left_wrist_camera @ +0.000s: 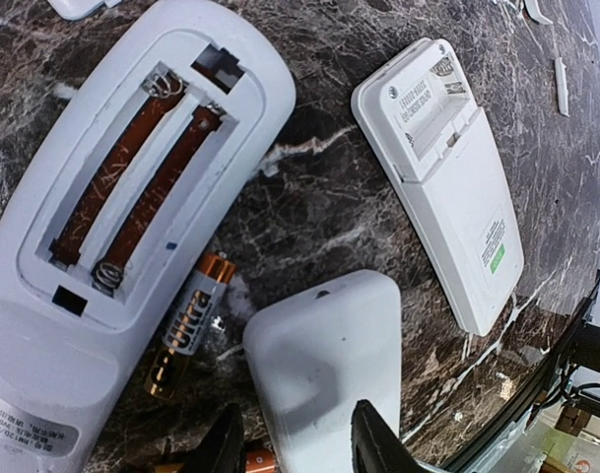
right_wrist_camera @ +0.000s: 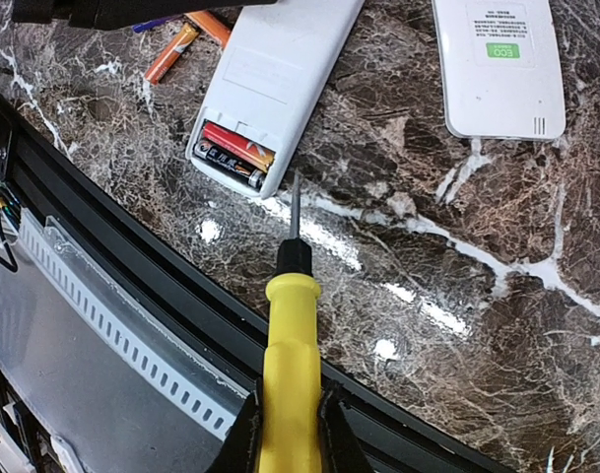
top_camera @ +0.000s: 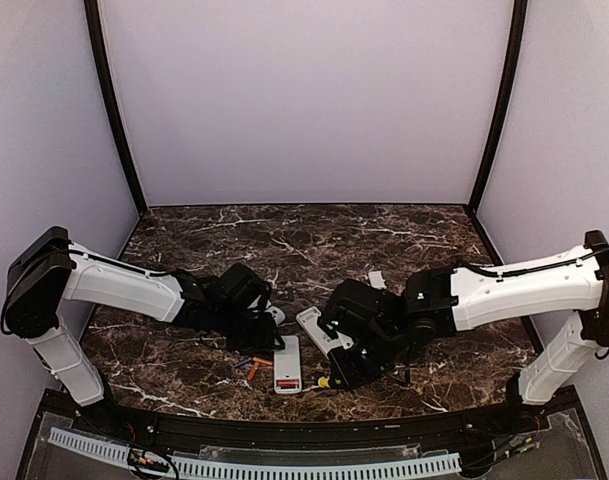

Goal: Unload the batteries from the remote control
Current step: Remove the battery from the remote control without the battery cover.

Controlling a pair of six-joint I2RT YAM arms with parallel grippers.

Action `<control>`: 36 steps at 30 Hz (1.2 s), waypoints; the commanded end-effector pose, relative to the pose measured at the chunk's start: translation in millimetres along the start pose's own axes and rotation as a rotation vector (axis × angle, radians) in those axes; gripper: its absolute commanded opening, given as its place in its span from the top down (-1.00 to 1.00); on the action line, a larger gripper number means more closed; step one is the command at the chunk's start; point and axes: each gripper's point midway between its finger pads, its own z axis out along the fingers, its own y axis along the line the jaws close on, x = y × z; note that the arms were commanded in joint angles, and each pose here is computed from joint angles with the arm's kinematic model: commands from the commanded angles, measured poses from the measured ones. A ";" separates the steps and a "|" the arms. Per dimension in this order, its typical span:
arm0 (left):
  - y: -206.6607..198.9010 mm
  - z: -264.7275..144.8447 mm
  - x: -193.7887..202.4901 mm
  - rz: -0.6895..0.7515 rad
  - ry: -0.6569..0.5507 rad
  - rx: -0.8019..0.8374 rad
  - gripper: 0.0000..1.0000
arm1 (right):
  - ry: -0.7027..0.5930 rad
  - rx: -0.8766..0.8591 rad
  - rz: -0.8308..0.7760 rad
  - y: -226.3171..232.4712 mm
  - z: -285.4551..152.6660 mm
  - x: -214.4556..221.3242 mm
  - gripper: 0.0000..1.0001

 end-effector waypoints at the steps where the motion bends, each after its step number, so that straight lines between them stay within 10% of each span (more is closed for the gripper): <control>1: 1.4 0.4 1.2 0.016 0.005 -0.012 0.30 | -0.009 0.004 0.007 6.9 -2.5 -2.7 1.00; 36: 1.0 -2.1 3.7 0.007 0.003 0.010 0.42 | -0.008 0.028 0.007 19.3 -4.9 -5.6 1.00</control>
